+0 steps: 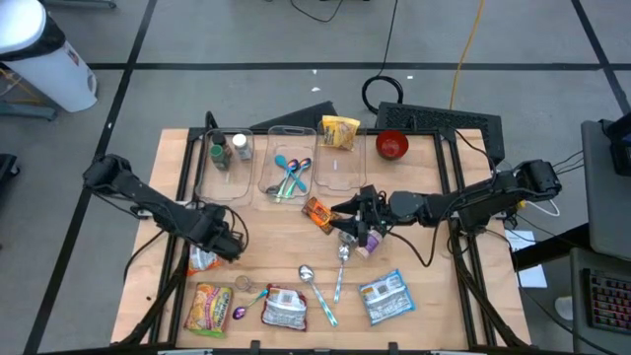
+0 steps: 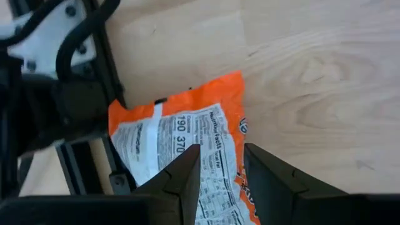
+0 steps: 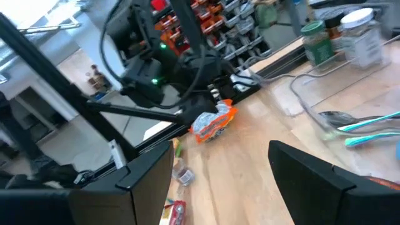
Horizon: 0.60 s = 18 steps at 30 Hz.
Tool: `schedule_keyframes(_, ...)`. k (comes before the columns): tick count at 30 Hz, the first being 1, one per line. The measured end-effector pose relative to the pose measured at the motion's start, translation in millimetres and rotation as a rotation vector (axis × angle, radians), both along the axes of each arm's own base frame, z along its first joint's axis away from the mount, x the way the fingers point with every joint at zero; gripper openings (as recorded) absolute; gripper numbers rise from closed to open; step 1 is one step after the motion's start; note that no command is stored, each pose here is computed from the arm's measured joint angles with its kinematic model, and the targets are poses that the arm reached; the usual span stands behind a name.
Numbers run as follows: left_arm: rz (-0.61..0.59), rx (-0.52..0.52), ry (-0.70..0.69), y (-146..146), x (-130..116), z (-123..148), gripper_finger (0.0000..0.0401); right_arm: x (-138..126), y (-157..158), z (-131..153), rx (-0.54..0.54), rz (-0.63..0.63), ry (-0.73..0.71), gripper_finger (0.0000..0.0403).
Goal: Pick & Place Food Item
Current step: Put the orange noodle pack into the right transparent bin
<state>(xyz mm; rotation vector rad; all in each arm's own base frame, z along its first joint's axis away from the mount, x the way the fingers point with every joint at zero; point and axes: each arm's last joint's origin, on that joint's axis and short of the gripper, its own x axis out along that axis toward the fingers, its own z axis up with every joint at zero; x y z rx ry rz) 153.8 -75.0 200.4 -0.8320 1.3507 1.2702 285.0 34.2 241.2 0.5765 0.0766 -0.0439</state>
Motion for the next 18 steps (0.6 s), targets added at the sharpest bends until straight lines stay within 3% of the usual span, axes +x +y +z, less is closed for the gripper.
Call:
schedule_keyframes(11, 0.134, -0.043, -0.123, 4, 24, -11, 0.0127, 2, -20, 0, 0.021, 0.15, 0.0, 0.0254)
schedule_keyframes(18, 0.229, -0.026, -0.125, 13, 26, -10, 0.0127, 1, -29, 0, 0.036, 0.263, 0.005, 0.0254)
